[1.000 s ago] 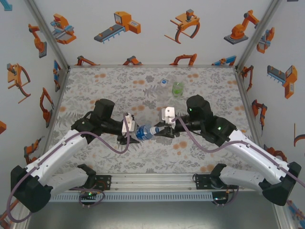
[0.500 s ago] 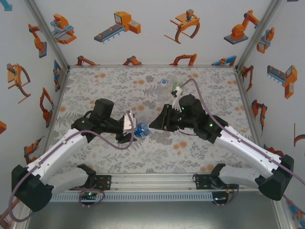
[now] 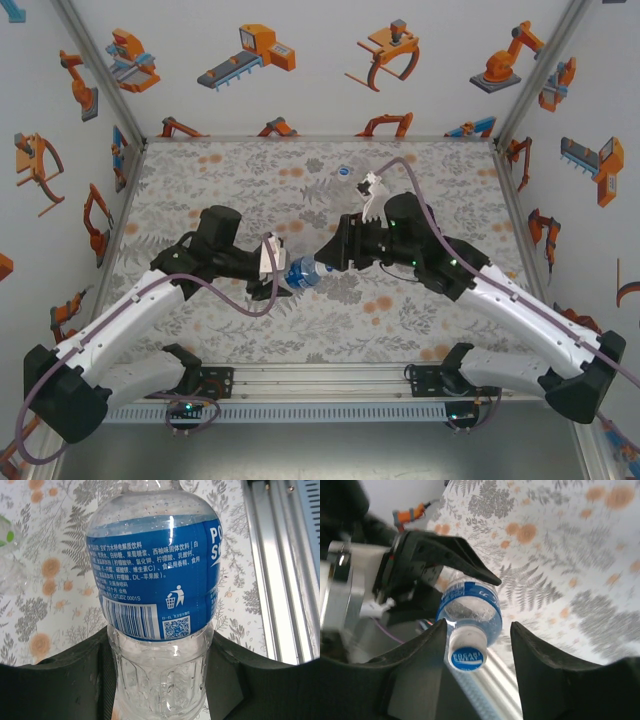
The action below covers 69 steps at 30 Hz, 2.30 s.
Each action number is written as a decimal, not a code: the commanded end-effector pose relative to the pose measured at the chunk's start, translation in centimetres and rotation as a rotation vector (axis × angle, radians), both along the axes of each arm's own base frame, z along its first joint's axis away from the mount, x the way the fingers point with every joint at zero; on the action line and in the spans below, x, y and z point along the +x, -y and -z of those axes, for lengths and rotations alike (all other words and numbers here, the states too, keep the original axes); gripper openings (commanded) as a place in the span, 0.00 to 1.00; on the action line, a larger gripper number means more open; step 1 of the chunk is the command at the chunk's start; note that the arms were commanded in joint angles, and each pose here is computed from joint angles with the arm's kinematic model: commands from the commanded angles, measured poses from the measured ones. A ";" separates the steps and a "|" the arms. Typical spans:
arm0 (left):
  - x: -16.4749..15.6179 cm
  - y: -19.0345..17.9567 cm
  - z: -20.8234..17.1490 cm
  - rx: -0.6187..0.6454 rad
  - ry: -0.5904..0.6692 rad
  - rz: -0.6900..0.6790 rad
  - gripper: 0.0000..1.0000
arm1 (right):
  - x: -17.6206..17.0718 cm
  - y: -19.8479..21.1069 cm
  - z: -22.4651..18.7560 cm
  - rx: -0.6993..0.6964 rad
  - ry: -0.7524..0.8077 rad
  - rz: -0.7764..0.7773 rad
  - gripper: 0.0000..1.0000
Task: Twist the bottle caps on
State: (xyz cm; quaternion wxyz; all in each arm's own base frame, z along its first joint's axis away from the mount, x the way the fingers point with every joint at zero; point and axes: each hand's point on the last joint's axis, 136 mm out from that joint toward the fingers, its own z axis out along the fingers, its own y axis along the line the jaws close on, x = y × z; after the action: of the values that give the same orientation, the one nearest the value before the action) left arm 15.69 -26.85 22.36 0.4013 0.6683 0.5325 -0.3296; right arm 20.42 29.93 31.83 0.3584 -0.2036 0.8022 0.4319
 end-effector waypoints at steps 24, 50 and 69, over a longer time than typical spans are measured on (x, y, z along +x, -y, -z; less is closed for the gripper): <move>-1.6 0.5 -2.0 -0.079 0.022 0.115 0.00 | -8.5 -1.0 -1.8 -0.133 0.985 -0.803 0.42; -1.4 0.5 -1.8 -0.071 0.019 0.110 0.00 | -4.2 -2.1 -0.9 -0.085 0.542 -0.481 0.12; 0.0 0.6 -1.1 -0.026 0.009 0.040 0.00 | 2.4 0.5 0.5 0.095 -0.297 0.268 0.23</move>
State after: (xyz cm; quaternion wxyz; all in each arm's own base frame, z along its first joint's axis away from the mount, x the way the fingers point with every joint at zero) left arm 16.79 -26.62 21.17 0.3887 0.6637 0.5559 -0.3153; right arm 20.96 29.75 28.10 0.2313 -0.0201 0.8683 0.4384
